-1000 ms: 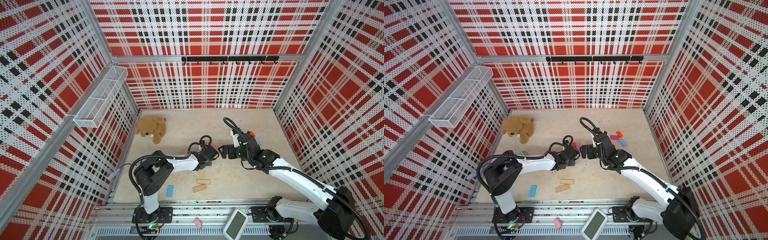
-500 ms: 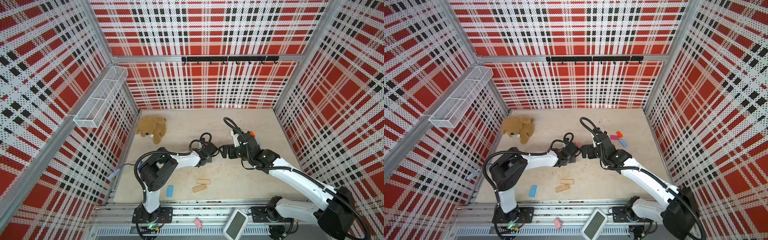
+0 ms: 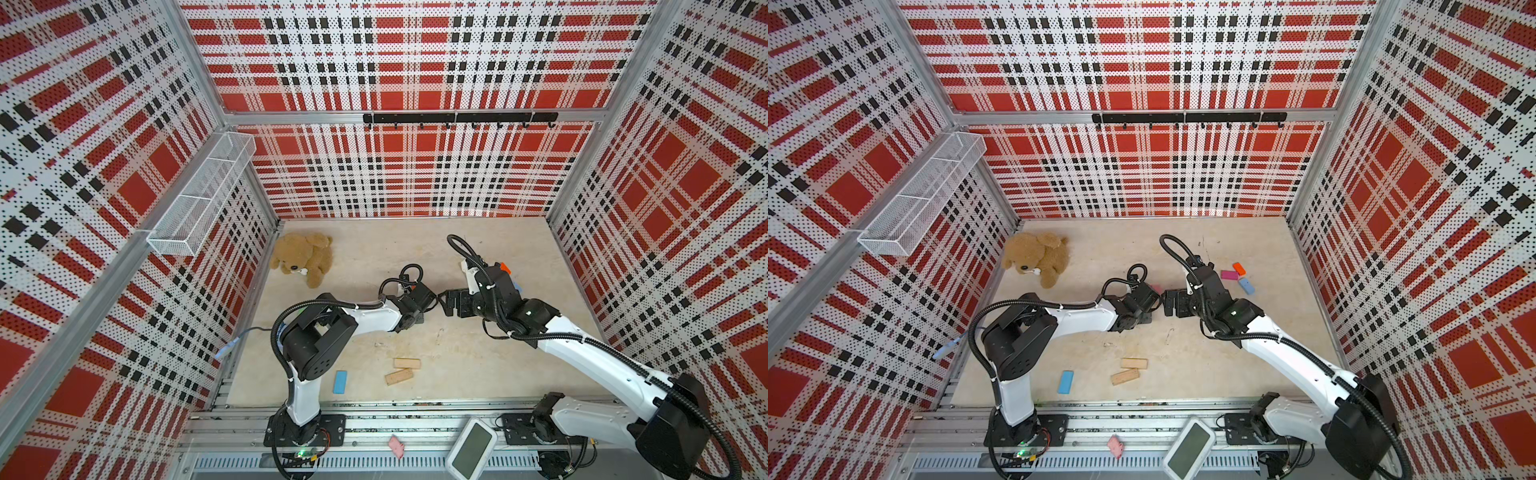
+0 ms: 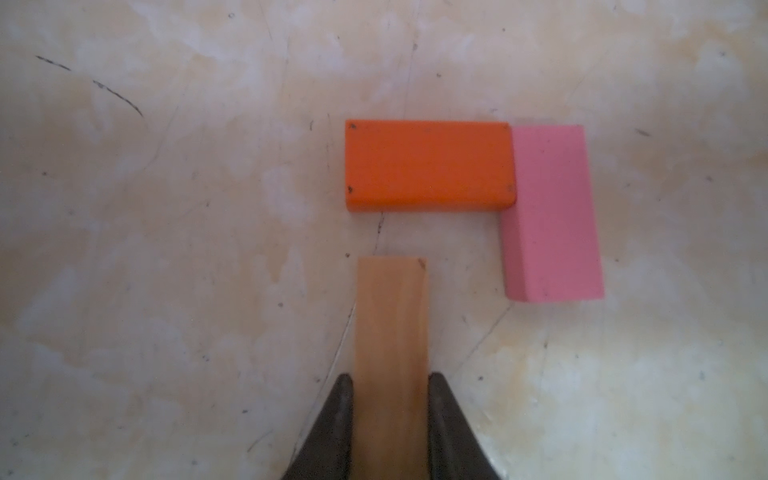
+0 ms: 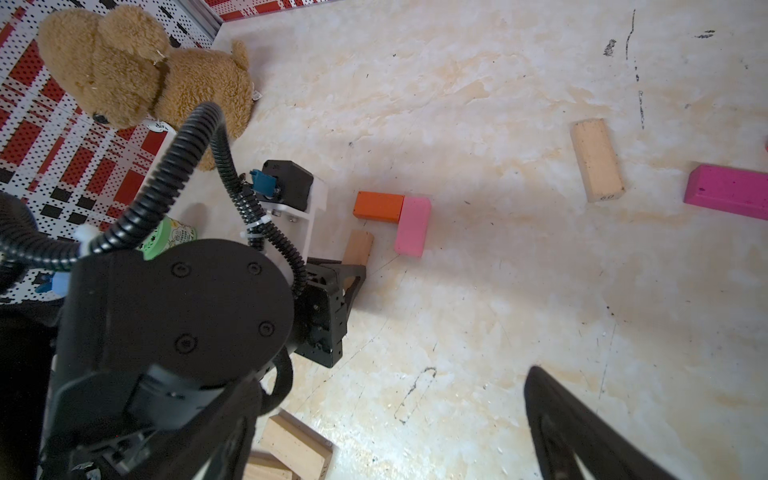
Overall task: Assemble the letter p with building blocks
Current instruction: Place the building block at the center of the board.
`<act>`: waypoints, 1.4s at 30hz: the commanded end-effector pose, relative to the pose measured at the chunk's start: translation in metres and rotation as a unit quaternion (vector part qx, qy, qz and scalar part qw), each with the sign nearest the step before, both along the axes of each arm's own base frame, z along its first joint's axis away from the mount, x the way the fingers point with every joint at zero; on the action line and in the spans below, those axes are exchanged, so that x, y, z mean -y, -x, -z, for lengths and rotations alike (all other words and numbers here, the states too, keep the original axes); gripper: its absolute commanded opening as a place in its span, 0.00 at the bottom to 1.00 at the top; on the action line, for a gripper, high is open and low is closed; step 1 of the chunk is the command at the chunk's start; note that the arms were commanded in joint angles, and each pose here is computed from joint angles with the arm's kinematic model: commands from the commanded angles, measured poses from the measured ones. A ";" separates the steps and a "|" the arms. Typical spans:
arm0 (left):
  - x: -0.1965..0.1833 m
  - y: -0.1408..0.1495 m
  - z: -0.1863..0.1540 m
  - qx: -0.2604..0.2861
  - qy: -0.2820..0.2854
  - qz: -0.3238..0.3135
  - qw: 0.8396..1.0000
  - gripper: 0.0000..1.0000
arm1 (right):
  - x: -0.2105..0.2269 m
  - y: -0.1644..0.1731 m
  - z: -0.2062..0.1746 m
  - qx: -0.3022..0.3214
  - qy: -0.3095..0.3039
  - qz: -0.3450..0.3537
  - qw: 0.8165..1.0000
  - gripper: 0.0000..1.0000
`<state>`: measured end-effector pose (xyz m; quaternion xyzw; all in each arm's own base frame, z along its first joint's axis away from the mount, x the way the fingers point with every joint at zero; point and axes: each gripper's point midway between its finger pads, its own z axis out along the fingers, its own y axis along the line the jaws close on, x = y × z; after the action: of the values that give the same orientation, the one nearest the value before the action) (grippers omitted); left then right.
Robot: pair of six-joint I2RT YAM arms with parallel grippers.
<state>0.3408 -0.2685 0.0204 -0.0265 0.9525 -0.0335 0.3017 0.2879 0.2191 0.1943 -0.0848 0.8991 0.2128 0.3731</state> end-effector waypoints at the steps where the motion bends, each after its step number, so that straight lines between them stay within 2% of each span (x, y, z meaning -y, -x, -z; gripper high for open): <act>1: -0.009 0.001 0.011 -0.016 -0.026 -0.007 1.000 0.24 | -0.006 -0.005 -0.024 0.030 -0.018 -0.004 0.999 1.00; 16: -0.008 0.001 0.013 -0.016 -0.025 -0.008 1.000 0.31 | -0.005 -0.006 -0.023 0.030 -0.016 -0.003 0.999 1.00; 25: -0.004 0.003 0.011 -0.018 -0.016 0.001 1.000 0.41 | -0.005 -0.006 -0.024 0.031 -0.017 -0.002 0.999 1.00; 31: 0.000 0.005 0.000 -0.010 -0.004 0.006 1.000 0.45 | -0.004 -0.006 -0.024 0.031 -0.016 -0.002 0.999 1.00; 36: 0.002 0.017 -0.019 0.004 0.019 0.019 1.000 0.45 | -0.005 -0.006 -0.024 0.031 -0.016 -0.001 0.999 1.00; 42: -0.009 0.054 -0.044 0.035 0.075 0.042 0.996 0.45 | -0.006 -0.007 -0.021 0.030 -0.017 -0.002 0.999 0.97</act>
<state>0.2951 -0.2586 0.0451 -0.0027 0.9487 -0.0797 0.3059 0.2884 0.2182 0.1944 -0.0838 0.8994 0.2101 0.3742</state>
